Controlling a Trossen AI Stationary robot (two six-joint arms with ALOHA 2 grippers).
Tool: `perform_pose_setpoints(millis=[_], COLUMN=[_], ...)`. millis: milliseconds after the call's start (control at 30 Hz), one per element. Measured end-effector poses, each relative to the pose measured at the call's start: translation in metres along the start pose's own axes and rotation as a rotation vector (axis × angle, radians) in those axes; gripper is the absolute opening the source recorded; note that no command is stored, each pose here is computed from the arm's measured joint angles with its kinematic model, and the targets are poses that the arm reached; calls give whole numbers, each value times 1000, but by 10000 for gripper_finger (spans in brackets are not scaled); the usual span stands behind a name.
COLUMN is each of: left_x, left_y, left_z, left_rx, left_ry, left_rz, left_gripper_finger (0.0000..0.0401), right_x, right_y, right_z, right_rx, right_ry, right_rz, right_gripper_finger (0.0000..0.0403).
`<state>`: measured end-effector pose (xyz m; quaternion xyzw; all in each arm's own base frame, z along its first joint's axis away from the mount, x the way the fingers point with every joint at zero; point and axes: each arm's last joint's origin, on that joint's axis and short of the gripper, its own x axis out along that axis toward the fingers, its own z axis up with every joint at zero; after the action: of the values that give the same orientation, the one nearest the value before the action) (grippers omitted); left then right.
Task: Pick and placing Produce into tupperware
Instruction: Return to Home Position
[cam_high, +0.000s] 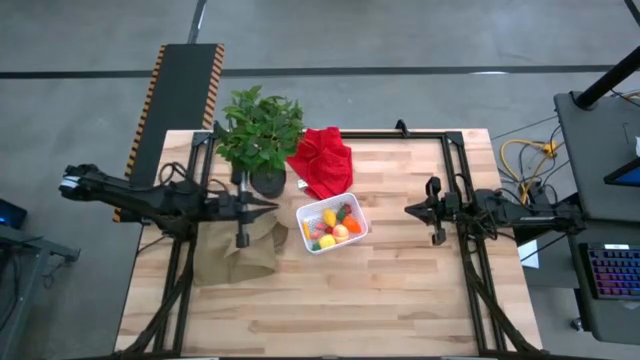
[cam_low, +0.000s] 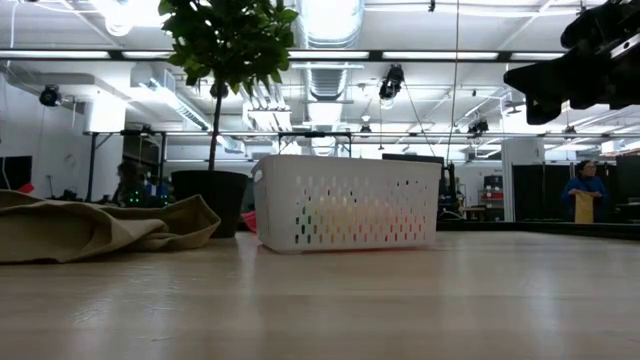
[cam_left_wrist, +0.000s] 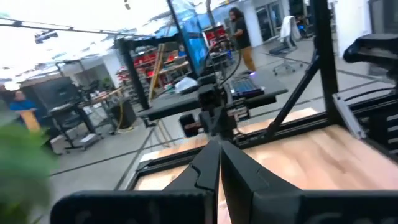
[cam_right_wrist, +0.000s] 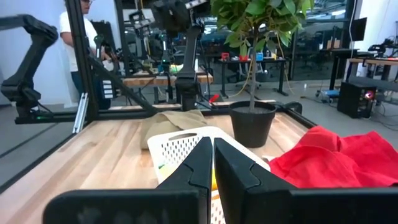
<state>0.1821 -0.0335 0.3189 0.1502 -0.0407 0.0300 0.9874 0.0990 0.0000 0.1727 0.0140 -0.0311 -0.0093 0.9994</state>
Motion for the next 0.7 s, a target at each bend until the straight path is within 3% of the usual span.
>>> perform_pose_setpoints(millis=[300,533,700], left_x=[-48,-75,-91], left_y=[15,9,10], left_z=[-36,-71,-76], left_rx=[37,-3,-33], left_ry=[-26,-23,-34], left_rz=[103,80,83], left_gripper_finger=[0,0,0], right_x=[0,0,0], right_y=[-1,-2,-2], right_z=[0,0,0], right_rx=[0,0,3], right_ry=[-1,-1,-2], right_rz=[-49,-53,-53], right_gripper_finger=[9,9,9])
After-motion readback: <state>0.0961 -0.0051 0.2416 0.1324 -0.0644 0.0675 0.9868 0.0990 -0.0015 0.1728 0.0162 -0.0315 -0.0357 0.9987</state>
